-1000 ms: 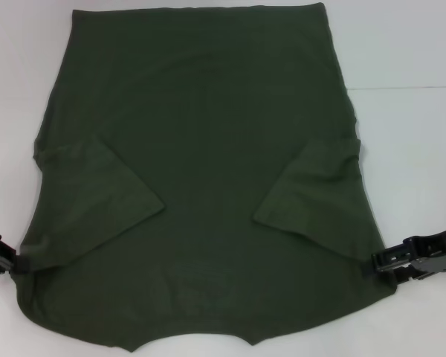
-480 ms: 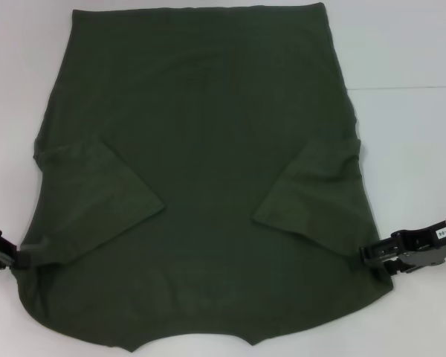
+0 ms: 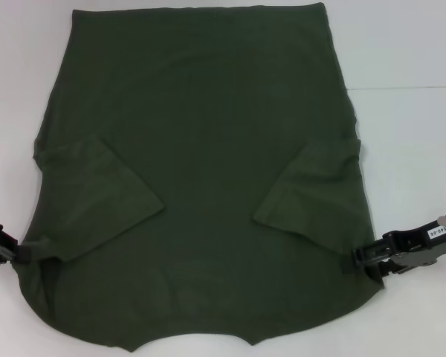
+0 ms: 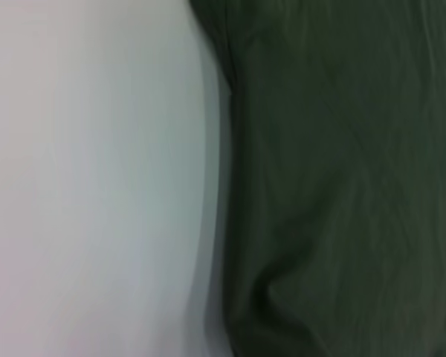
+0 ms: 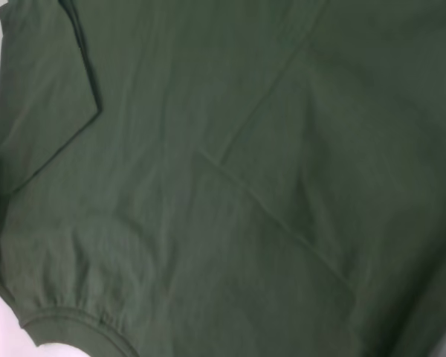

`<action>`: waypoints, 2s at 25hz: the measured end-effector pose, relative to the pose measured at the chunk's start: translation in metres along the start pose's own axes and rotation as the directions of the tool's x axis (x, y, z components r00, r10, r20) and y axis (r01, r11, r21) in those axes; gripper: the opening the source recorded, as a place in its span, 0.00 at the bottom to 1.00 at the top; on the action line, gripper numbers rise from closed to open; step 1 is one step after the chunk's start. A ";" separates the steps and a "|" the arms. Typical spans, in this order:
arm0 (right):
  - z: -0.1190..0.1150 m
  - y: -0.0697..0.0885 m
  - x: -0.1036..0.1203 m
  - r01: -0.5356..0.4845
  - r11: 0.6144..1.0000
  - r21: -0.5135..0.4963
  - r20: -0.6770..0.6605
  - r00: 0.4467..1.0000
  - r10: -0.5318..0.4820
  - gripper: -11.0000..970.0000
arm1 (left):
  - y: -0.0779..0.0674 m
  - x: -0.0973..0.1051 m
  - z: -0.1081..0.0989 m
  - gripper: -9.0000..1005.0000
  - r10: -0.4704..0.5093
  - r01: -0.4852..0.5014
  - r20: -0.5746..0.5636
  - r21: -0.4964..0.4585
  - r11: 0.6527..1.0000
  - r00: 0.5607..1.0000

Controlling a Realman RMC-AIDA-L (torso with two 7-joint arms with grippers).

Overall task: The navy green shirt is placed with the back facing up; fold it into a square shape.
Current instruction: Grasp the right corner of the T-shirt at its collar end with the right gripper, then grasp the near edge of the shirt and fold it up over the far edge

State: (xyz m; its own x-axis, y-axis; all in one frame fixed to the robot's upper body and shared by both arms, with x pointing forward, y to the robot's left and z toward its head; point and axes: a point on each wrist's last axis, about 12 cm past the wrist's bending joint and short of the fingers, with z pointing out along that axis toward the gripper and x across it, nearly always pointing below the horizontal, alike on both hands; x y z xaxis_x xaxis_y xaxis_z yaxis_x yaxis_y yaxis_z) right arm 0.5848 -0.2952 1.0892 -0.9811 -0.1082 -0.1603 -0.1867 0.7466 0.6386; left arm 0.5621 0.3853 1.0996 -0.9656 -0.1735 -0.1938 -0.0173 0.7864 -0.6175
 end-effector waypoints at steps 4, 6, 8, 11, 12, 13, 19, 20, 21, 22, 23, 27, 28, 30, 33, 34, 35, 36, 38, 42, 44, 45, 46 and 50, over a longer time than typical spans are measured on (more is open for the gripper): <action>0.003 0.004 -0.002 0.007 1.000 -0.007 -0.003 1.000 -0.007 0.92 | -0.001 -0.001 0.000 0.01 0.002 -0.002 0.002 0.001 1.000 1.000; 0.004 0.005 -0.002 0.010 1.000 -0.008 -0.005 1.000 -0.010 0.92 | -0.001 -0.001 0.000 0.01 0.002 -0.002 0.003 0.001 1.000 1.000; 0.004 0.005 -0.003 0.011 1.000 -0.007 -0.005 1.000 -0.012 0.91 | -0.001 -0.001 0.000 0.01 0.002 -0.002 0.004 0.000 1.000 1.000; 0.004 0.005 -0.003 0.012 1.000 -0.004 -0.005 1.000 -0.013 0.90 | -0.001 -0.001 0.000 0.01 0.001 -0.001 0.005 0.001 1.000 1.000; 0.004 0.005 -0.003 0.012 1.000 -0.003 -0.005 1.000 -0.012 0.89 | -0.001 -0.002 -0.001 0.01 0.001 -0.001 0.006 0.001 1.000 1.000; 0.004 0.005 -0.003 0.012 1.000 -0.003 -0.005 1.000 -0.012 0.88 | -0.001 -0.002 -0.001 0.01 0.001 -0.001 0.007 0.001 1.000 1.000; 0.003 0.005 -0.004 0.014 1.000 0.003 0.000 1.000 -0.014 0.62 | -0.001 -0.002 -0.001 0.01 0.001 -0.001 0.007 0.001 1.000 1.000; 0.003 0.005 -0.004 0.014 1.000 0.004 0.000 1.000 -0.014 0.59 | -0.001 -0.002 -0.001 0.01 0.001 -0.001 0.007 0.001 1.000 1.000; 0.002 0.004 -0.004 0.013 1.000 0.006 0.001 1.000 -0.014 0.57 | -0.001 -0.002 -0.001 0.01 0.001 -0.001 0.007 0.001 1.000 1.000; 0.002 0.004 -0.004 0.013 1.000 0.006 0.001 1.000 -0.013 0.54 | -0.001 -0.002 -0.001 0.01 0.001 -0.001 0.007 0.001 1.000 1.000; 0.002 0.004 -0.004 0.013 1.000 0.007 0.001 1.000 -0.013 0.52 | -0.001 -0.002 -0.001 0.01 0.001 -0.001 0.007 0.001 1.000 1.000; 0.002 0.004 -0.004 0.014 1.000 0.007 0.001 1.000 -0.014 0.41 | -0.001 -0.002 -0.001 0.01 0.002 -0.002 0.007 0.001 1.000 1.000; 0.002 0.004 -0.004 0.014 1.000 0.007 0.001 1.000 -0.014 0.39 | -0.001 -0.002 -0.001 0.01 0.002 -0.002 0.006 0.001 1.000 1.000; 0.003 0.004 -0.004 0.015 1.000 0.008 0.002 1.000 -0.015 0.34 | -0.001 -0.001 0.000 0.01 0.002 -0.002 0.006 0.002 1.000 1.000; 0.003 0.004 -0.004 0.016 1.000 0.008 0.002 1.000 -0.016 0.26 | -0.001 -0.001 0.000 0.01 0.003 -0.003 0.005 0.002 1.000 1.000; 0.003 0.004 -0.004 0.017 1.000 0.009 0.003 1.000 -0.017 0.24 | -0.001 -0.001 0.000 0.01 0.003 -0.003 0.005 0.002 1.000 1.000; 0.004 0.004 -0.004 0.018 1.000 0.009 0.004 1.000 -0.018 0.21 | -0.001 -0.001 0.000 0.01 0.003 -0.003 0.005 0.002 1.000 1.000; 0.004 0.004 -0.004 0.022 1.000 0.008 0.003 1.000 -0.022 0.20 | -0.001 -0.001 0.000 0.01 0.004 -0.004 0.005 0.002 1.000 1.000; 0.006 0.006 -0.004 0.040 0.999 0.005 -0.009 0.999 -0.040 0.18 | -0.001 -0.001 0.000 0.01 0.005 -0.005 0.005 0.002 1.000 1.000; 0.007 0.007 -0.004 0.053 0.999 0.005 -0.018 0.998 -0.052 0.14 | 0.000 0.000 0.000 0.01 0.003 -0.003 0.005 0.002 1.000 1.000; 0.007 0.008 -0.004 0.056 0.998 0.006 -0.018 0.998 -0.056 0.12 | 0.000 0.000 0.000 0.01 0.002 -0.002 0.006 0.003 1.000 1.000; 0.007 0.008 -0.004 0.058 0.998 0.007 -0.018 0.998 -0.058 0.11 | 0.000 0.000 0.000 0.01 0.002 -0.002 0.006 0.003 1.000 1.000; 0.007 0.008 -0.005 0.060 0.998 0.007 -0.018 0.998 -0.059 0.10 | 0.000 0.000 0.000 0.01 0.002 -0.002 0.006 0.003 1.000 1.000; 0.007 0.008 -0.005 0.065 0.998 0.010 -0.016 0.998 -0.065 0.07 | 0.000 0.000 0.000 0.01 0.002 -0.002 0.005 0.004 1.000 1.000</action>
State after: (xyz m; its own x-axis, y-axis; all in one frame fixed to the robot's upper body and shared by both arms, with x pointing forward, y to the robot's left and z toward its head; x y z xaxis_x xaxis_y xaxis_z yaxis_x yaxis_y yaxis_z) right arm 0.5886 -0.2838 1.0899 -0.9677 -0.1666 -0.1893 -0.2494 0.7443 0.6195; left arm 0.5622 0.3851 1.0994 -0.9642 -0.1752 -0.1991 -0.0146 0.7845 -0.6199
